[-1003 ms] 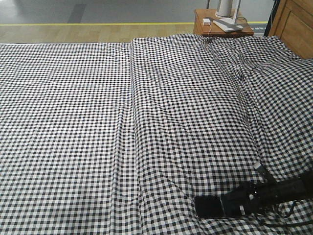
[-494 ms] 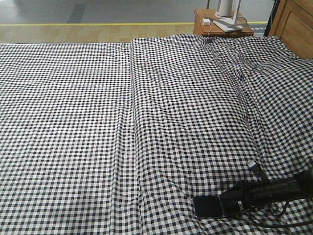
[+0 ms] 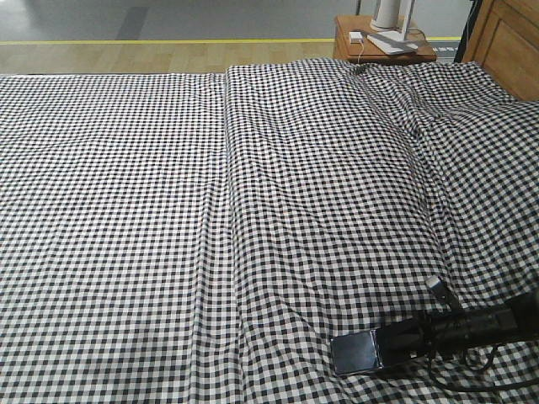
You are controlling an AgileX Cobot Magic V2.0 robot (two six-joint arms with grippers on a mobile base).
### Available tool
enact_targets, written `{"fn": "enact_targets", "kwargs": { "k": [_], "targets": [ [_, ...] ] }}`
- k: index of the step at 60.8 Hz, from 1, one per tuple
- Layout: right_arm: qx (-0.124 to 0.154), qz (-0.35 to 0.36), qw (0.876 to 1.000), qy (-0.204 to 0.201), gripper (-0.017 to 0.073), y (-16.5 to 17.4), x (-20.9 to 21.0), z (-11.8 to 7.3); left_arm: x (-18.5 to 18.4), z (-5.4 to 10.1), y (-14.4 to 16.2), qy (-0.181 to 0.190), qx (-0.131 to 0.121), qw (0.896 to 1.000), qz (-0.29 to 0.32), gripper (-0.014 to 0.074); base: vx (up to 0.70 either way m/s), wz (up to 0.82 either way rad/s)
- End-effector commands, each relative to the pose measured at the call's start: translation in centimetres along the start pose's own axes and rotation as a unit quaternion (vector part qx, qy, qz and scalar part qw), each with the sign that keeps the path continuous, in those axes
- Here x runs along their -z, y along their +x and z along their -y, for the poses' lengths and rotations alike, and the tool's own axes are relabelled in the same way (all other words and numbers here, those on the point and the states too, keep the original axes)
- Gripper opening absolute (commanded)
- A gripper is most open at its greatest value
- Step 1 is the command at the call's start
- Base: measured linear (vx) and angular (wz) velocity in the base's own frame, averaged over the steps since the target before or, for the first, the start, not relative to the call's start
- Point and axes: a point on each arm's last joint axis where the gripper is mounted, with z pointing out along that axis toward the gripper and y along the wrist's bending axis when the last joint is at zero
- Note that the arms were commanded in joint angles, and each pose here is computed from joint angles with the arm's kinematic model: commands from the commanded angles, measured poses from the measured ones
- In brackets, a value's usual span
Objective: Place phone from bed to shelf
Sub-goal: 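Close the right gripper on the black phone's edge, then lift the black phone up off the bed with the right gripper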
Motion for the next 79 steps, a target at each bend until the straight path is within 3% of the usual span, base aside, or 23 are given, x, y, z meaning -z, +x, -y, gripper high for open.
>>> {"fn": "enact_targets", "kwargs": {
  "k": [1, 19, 29, 43, 50, 66, 79],
  "targets": [
    [0.048, -0.013, 0.997, -0.056, -0.0009, -1.4, 2.4, -3.8, 0.3, -0.2, -1.4, -0.007, 0.007, 0.999, 0.053, 0.0001, 0.0, 0.0],
    [0.109, 0.0, 0.993, -0.054, -0.0006, -0.7, 4.6, -7.9, 0.3, -0.2, -1.4, -0.007, 0.007, 0.999, 0.053, 0.0001, 0.0, 0.0],
    [0.123, 0.005, 0.991, -0.049, -0.0005, 0.0, 6.1, -10.8, 0.3, -0.2, -1.4, -0.007, 0.007, 0.999, 0.053, 0.0001, 0.0, 0.0],
    [0.172, 0.037, 0.984, -0.022, -0.0003, 0.3, 9.7, -16.9, 0.3, -0.2, -1.4, -0.007, 0.007, 0.999, 0.053, 0.0001, 0.0, 0.0],
    [0.182, 0.05, 0.982, -0.008, -0.0003, 0.7, 11.2, -20.2, 0.3, -0.2, -1.4, -0.007, 0.007, 0.999, 0.053, 0.0001, 0.0, 0.0],
    [0.302, 0.076, 0.95, 0.027, -0.0003, 2.0, 13.5, -29.8, 0.3, -0.2, -1.4, -0.007, 0.007, 0.999, 0.053, 0.0001, 0.0, 0.0],
    [0.379, 0.085, 0.921, 0.038, -0.0003, 4.2, 13.9, -36.5, 0.3, -0.2, -1.4, -0.007, 0.007, 0.999, 0.053, 0.0001, 0.0, 0.0]
  ]
}}
